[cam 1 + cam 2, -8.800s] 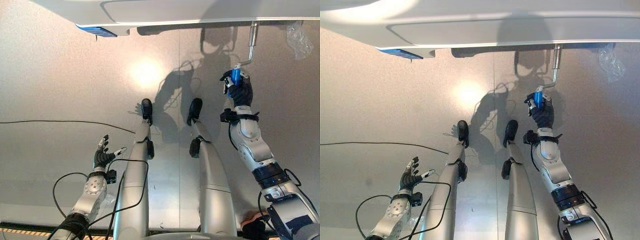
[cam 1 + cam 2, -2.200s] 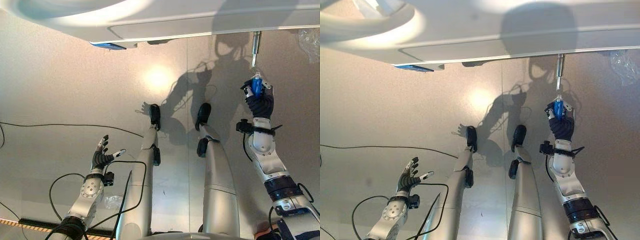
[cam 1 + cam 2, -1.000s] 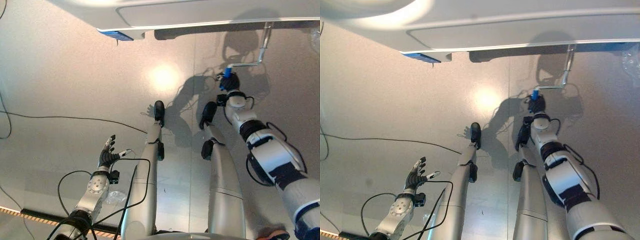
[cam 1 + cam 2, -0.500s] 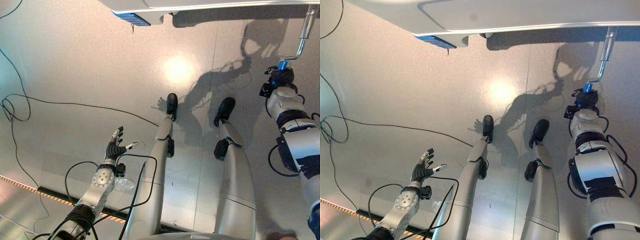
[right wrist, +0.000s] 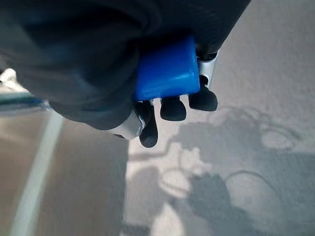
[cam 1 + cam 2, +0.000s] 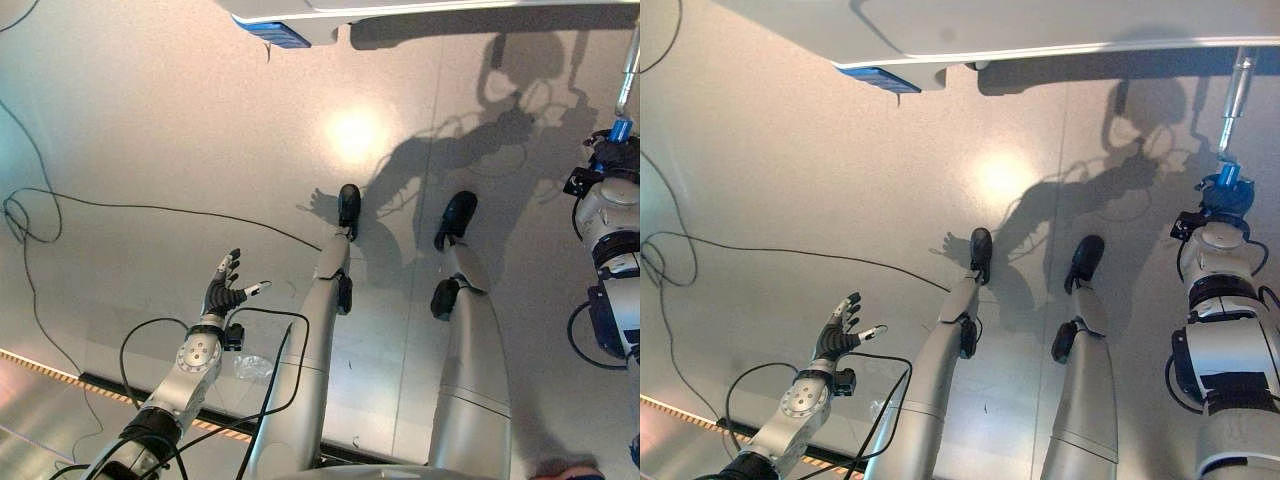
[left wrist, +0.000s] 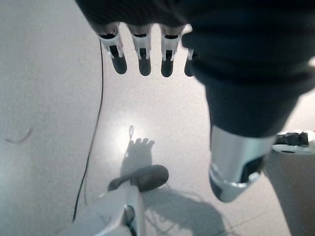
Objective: Raise the hospital bed
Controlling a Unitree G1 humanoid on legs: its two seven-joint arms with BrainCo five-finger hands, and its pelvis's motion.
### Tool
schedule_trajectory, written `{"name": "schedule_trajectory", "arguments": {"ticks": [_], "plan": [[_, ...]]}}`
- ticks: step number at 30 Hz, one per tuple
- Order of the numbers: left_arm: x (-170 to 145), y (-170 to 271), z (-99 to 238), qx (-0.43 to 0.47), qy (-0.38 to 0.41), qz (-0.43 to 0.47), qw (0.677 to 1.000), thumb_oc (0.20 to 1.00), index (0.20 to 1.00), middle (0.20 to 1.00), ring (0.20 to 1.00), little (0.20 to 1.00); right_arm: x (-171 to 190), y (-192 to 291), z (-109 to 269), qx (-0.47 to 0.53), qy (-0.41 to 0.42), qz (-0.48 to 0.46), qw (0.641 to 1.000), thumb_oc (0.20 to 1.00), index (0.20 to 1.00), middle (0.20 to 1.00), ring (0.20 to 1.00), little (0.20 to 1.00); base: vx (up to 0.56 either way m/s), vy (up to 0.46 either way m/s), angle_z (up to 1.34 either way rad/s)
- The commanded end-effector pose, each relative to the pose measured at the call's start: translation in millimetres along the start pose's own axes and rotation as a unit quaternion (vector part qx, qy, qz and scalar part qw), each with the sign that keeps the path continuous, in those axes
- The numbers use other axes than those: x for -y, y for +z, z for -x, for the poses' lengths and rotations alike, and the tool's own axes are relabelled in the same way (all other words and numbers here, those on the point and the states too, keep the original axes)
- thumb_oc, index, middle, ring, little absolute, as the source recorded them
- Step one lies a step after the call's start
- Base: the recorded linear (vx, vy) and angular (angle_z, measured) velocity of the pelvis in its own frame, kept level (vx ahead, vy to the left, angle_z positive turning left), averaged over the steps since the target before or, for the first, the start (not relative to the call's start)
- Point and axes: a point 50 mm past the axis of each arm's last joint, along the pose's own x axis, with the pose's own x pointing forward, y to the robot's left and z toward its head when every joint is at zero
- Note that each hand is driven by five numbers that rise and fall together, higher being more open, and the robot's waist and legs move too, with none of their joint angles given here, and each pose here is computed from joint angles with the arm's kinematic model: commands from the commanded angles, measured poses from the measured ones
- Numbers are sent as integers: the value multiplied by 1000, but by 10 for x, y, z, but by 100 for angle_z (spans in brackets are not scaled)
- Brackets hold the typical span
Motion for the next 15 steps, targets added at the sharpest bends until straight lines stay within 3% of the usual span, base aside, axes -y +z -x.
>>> {"name": "schedule_trajectory", "arguments": {"ticks": [1,2,5,11,15], "plan": [[-162,-306,274,-55,63,29,996,1000,1000,1000,1000,1000,993,402,-36,109,-239,-110,959,200,200,200,200,200,6,-29,-12],[-211,-353,304,-64,86,24,994,1000,1000,1000,1000,1000,1010,516,137,182,-263,-154,935,200,200,200,200,200,7,-28,-11],[-263,-380,317,-66,105,13,992,1000,1000,1000,1000,1000,1052,550,329,233,-308,-143,911,200,200,200,200,200,-1,-29,-14],[-315,-351,326,-57,115,2,992,1000,1000,1000,1000,1000,994,653,513,283,-355,-143,879,200,200,200,200,200,-4,-7,-3],[-346,-347,340,-55,123,-2,991,1000,1000,1000,1000,1000,868,755,630,321,-337,-154,872,200,200,200,200,200,0,0,0]]}}
